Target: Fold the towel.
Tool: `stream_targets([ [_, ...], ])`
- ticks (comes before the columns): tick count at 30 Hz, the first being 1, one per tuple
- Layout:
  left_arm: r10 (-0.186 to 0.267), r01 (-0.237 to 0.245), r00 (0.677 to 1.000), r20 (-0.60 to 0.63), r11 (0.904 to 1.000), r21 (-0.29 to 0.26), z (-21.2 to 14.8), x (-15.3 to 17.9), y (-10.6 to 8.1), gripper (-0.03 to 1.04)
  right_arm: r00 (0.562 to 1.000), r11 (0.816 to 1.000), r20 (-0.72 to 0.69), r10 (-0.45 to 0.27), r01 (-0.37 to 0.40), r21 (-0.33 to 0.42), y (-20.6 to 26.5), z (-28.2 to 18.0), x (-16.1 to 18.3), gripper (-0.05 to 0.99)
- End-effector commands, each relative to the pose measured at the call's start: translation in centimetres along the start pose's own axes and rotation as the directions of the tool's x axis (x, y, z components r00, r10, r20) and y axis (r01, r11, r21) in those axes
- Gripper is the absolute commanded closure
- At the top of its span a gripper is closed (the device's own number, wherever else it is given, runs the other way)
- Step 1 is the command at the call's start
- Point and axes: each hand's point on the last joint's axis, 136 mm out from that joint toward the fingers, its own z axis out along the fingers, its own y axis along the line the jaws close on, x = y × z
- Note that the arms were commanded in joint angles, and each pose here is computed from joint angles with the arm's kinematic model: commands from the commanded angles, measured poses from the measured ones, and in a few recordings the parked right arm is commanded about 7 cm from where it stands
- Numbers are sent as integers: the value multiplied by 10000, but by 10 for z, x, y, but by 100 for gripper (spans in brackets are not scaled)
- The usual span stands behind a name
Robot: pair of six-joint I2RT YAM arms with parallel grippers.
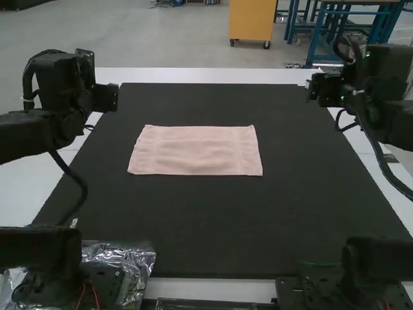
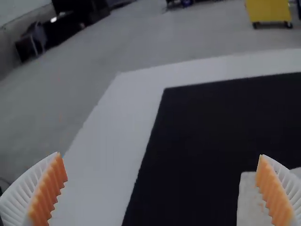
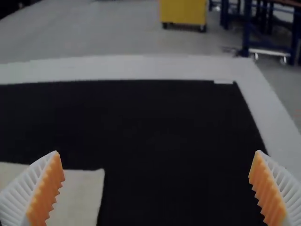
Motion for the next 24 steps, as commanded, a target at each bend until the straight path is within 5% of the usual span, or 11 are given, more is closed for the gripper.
stream_targets([
  [1,-1157,1158,9925,-400,9933,9,16,2,3,6,9929,9903,-773,902,-977,-988,13,19,16,3],
  [4,-1738,1896,9669,-1869,9794,700,33,44,-20,6,9753,9748,-1901,1124,-1454,-1694,23,31,55,3],
  [7,-1676,2240,9369,-3067,9615,1589,42,82,-42,6,9666,9775,-2266,1194,-1544,-1435,14,37,75,3],
  [12,-1681,2783,9234,-3450,9124,3001,48,99,-72,6,9554,9704,-2701,1195,-1699,-1717,21,43,99,3],
  [15,-1739,2868,9210,-3487,9083,3046,58,108,-78,6,9437,9684,-3119,1098,-1723,-1803,29,53,116,2],
  [18,-1736,3060,9133,-3684,8894,3395,68,123,-88,5,9378,9622,-3348,916,-1700,-2130,43,64,128,3],
  [24,-1828,3271,8873,-4234,8967,2983,94,167,-82,5,9261,9445,-3743,464,-1626,-2854,77,88,154,3],
])
